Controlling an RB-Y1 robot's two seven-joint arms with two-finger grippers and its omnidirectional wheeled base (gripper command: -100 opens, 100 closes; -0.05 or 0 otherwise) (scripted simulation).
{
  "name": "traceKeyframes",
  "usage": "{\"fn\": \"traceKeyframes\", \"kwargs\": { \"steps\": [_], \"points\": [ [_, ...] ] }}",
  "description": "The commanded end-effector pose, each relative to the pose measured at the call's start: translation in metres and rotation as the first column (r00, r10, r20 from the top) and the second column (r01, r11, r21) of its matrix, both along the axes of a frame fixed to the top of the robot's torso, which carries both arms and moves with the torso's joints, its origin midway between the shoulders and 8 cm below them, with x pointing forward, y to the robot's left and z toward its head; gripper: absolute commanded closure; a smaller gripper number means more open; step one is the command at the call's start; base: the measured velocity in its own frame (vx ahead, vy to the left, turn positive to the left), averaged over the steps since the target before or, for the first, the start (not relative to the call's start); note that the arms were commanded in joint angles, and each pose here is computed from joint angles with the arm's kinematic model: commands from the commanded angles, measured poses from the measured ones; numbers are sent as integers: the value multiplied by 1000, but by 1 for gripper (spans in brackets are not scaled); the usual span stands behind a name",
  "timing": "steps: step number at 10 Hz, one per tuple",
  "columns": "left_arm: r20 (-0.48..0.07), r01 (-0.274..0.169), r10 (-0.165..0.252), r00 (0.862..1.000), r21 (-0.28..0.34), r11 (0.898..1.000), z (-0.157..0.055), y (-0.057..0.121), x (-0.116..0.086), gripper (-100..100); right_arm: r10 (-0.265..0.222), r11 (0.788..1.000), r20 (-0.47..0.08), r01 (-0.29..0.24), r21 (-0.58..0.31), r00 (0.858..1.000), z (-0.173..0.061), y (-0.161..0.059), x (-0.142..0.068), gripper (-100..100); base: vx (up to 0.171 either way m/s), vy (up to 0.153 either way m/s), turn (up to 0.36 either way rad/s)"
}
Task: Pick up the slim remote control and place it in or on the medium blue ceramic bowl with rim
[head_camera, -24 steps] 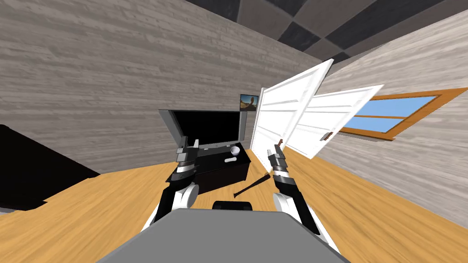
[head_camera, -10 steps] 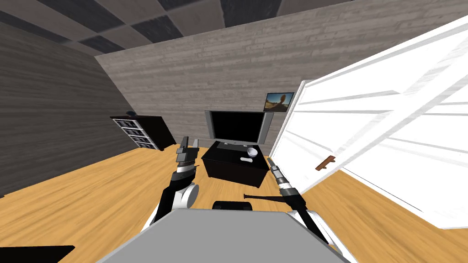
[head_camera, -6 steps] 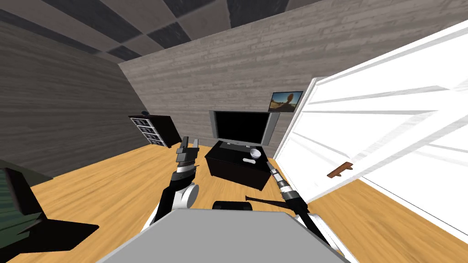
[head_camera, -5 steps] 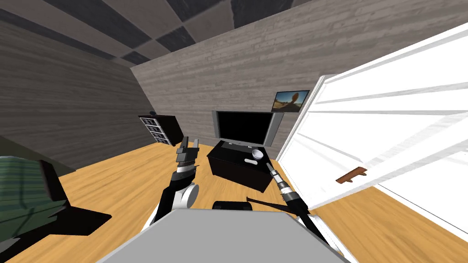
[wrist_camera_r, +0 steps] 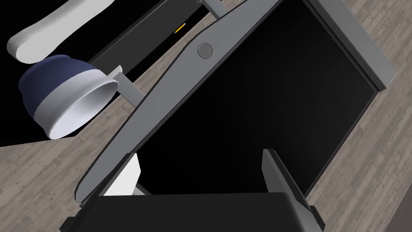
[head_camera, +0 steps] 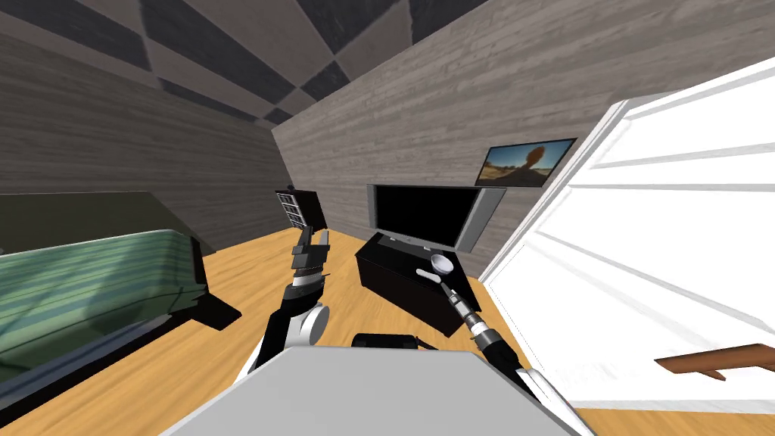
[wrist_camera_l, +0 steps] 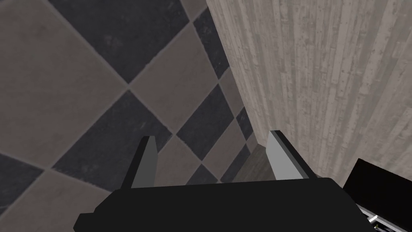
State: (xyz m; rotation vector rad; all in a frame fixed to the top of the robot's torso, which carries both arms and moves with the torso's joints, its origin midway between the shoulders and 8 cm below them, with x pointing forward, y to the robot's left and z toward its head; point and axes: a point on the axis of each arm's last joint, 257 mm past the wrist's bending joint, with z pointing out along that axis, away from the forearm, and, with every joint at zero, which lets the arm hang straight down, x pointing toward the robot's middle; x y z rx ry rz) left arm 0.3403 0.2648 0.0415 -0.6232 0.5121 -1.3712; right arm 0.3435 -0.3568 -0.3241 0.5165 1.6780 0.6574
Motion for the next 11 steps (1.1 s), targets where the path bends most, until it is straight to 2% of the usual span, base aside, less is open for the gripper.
{"fn": "traceKeyframes", "kwargs": {
  "steps": [1,2,3,4,5,6,7,8,9,10,11],
  "points": [
    [0,0,0,1000,0,1000,0,0,0,0,9,999,-43,-10,-38,999,-19,-9,-9,-100,31,5,179],
    [0,0,0,1000,0,1000,0,0,0,0,33,995,-79,-40,-86,996,-32,-11,-17,-100,34,6,316],
    [0,0,0,1000,0,1000,0,0,0,0,28,995,-107,-38,-97,994,-45,-15,-23,-100,33,0,219],
    [0,0,0,1000,0,1000,0,0,0,0,43,988,-159,-66,-139,986,-64,-22,-35,-100,40,10,412],
    [0,0,0,1000,0,1000,0,0,0,0,46,986,-173,-73,-151,984,-70,-22,-38,-100,39,-2,159],
    [0,0,0,1000,0,1000,0,0,0,0,60,977,-226,-104,-187,972,-89,-29,-52,-100,45,9,333],
    [0,0,0,1000,0,1000,0,0,0,0,64,973,-240,-113,-200,969,-94,-29,-55,-100,39,-2,184],
    [0,0,0,1000,0,1000,0,0,0,0,77,962,-287,-147,-230,955,-110,-36,-69,-100,48,4,368],
    [0,0,0,1000,0,1000,0,0,0,0,79,957,-306,-158,-242,949,-117,-37,-74,-100,44,-8,191],
    [0,0,0,1000,0,1000,0,0,0,0,95,943,-348,-197,-270,932,-130,-42,-86,-100,52,-12,322],
    [0,0,0,1000,0,1000,0,0,0,0,93,938,-372,-207,-278,923,-139,-45,-94,-100,45,-12,240]
  ]
}}
